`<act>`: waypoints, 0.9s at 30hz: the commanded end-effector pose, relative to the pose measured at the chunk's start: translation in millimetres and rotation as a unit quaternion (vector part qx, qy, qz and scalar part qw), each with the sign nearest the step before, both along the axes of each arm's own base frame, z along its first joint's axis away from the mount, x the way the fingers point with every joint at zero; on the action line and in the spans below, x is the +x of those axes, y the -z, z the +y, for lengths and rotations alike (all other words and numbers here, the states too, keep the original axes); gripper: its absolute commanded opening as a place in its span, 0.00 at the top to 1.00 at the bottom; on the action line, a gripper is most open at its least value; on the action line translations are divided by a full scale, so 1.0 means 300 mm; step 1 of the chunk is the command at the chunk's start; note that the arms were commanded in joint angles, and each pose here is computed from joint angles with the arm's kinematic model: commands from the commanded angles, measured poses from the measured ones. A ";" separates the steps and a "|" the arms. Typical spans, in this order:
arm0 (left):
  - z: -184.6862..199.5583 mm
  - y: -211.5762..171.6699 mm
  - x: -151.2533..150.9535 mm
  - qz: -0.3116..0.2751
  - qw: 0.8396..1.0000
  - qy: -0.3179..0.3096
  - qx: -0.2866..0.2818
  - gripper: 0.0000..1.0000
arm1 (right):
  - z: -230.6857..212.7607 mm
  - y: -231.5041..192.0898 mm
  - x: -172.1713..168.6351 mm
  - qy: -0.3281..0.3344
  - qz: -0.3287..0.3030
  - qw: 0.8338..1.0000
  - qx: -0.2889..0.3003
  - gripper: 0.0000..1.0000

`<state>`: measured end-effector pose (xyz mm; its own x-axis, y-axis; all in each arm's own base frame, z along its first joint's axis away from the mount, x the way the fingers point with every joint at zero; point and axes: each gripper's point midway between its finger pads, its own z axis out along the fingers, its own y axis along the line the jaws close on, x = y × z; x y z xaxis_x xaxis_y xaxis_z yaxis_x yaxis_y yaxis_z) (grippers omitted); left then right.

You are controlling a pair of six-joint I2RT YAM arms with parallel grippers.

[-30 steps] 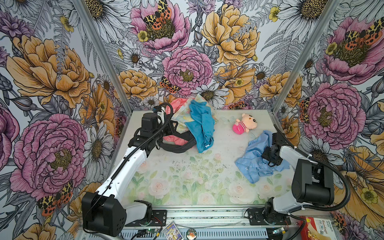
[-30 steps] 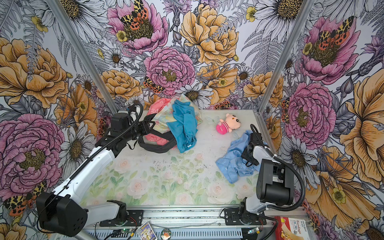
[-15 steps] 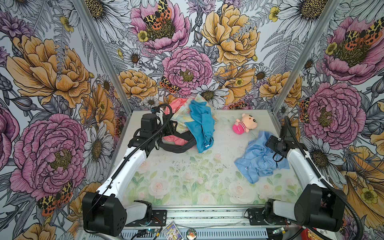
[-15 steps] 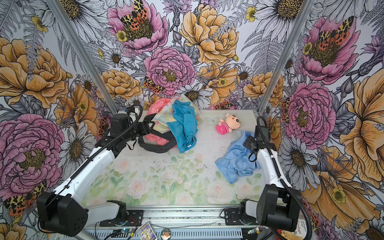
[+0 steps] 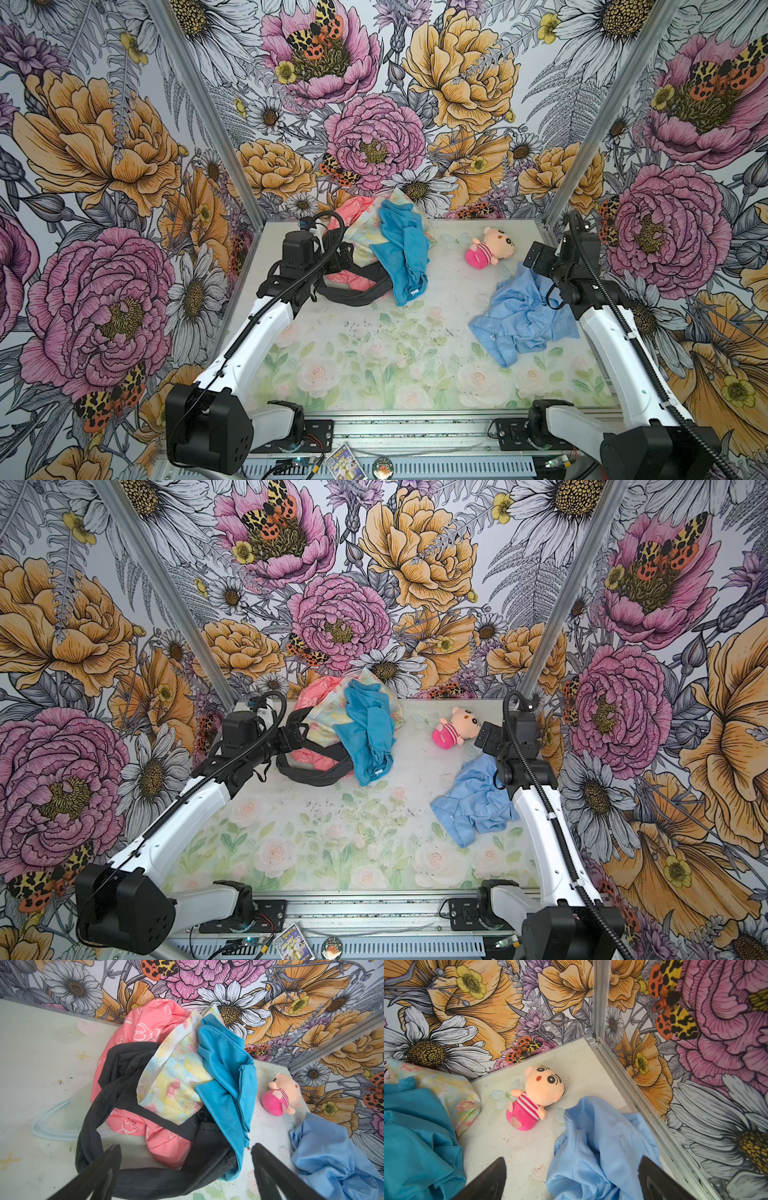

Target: Pick out a specific cloth from the pile

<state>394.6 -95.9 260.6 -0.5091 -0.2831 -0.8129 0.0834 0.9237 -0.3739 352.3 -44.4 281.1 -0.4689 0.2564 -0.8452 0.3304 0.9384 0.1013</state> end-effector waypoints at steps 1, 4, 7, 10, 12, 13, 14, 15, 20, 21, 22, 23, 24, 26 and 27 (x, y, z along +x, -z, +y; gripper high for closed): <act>0.050 -0.028 0.006 -0.031 0.999 -0.033 0.024 0.01 | 0.004 -0.080 0.011 -0.020 -0.045 0.998 -0.048 0.01; 0.086 -0.021 0.007 -0.043 0.996 -0.061 0.038 0.01 | 0.019 -0.102 0.015 -0.042 -0.080 0.994 -0.067 0.01; 0.124 -0.023 0.004 -0.069 0.992 -0.085 0.059 0.01 | 0.029 -0.107 0.017 -0.056 -0.111 0.989 -0.083 0.00; 0.172 -0.014 -0.004 -0.089 0.986 -0.111 0.088 0.01 | 0.033 -0.077 0.028 -0.063 -0.128 0.985 -0.094 0.00; 0.205 -0.003 -0.006 -0.099 0.980 -0.127 0.115 0.01 | 0.040 -0.049 0.036 -0.069 -0.135 0.984 -0.097 0.00; 0.220 0.010 -0.006 -0.103 0.977 -0.131 0.134 0.01 | 0.034 -0.034 0.041 -0.065 -0.140 0.983 -0.098 0.00; 0.234 0.025 -0.008 -0.107 0.974 -0.137 0.149 0.01 | 0.028 -0.022 0.044 -0.059 -0.143 0.983 -0.097 0.01; 0.251 0.035 -0.007 -0.113 0.970 -0.143 0.163 0.01 | 0.021 -0.001 0.048 -0.054 -0.145 0.984 -0.092 0.00; 0.331 0.101 0.002 -0.122 0.961 -0.165 0.185 0.01 | 0.007 0.107 0.088 -0.046 -0.148 0.985 -0.078 0.01; 0.348 0.124 0.011 -0.114 0.961 -0.169 0.188 0.01 | 0.006 0.133 0.095 -0.047 -0.144 0.985 -0.079 0.00; 0.372 0.152 0.022 -0.102 0.961 -0.175 0.190 0.01 | 0.004 0.160 0.100 -0.045 -0.142 0.986 -0.078 0.01; 0.388 0.173 0.031 -0.093 0.961 -0.180 0.188 0.01 | 0.006 0.176 0.101 -0.047 -0.145 0.985 -0.079 0.01; 0.407 0.199 0.040 -0.083 0.962 -0.184 0.185 0.01 | 0.002 0.192 0.100 -0.045 -0.148 0.985 -0.080 0.00; 0.431 0.241 0.052 -0.073 0.962 -0.188 0.182 0.01 | -0.004 0.222 0.096 -0.042 -0.154 0.984 -0.081 0.01; 0.437 0.261 0.057 -0.069 0.962 -0.188 0.185 0.01 | -0.005 0.239 0.095 -0.043 -0.155 0.984 -0.080 0.01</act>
<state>405.7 28.4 183.4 -0.3379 -0.1144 -0.9342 -0.2529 0.9671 -0.0269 374.1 -44.1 191.0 -0.3120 0.0742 -0.9472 0.2279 0.9737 0.0012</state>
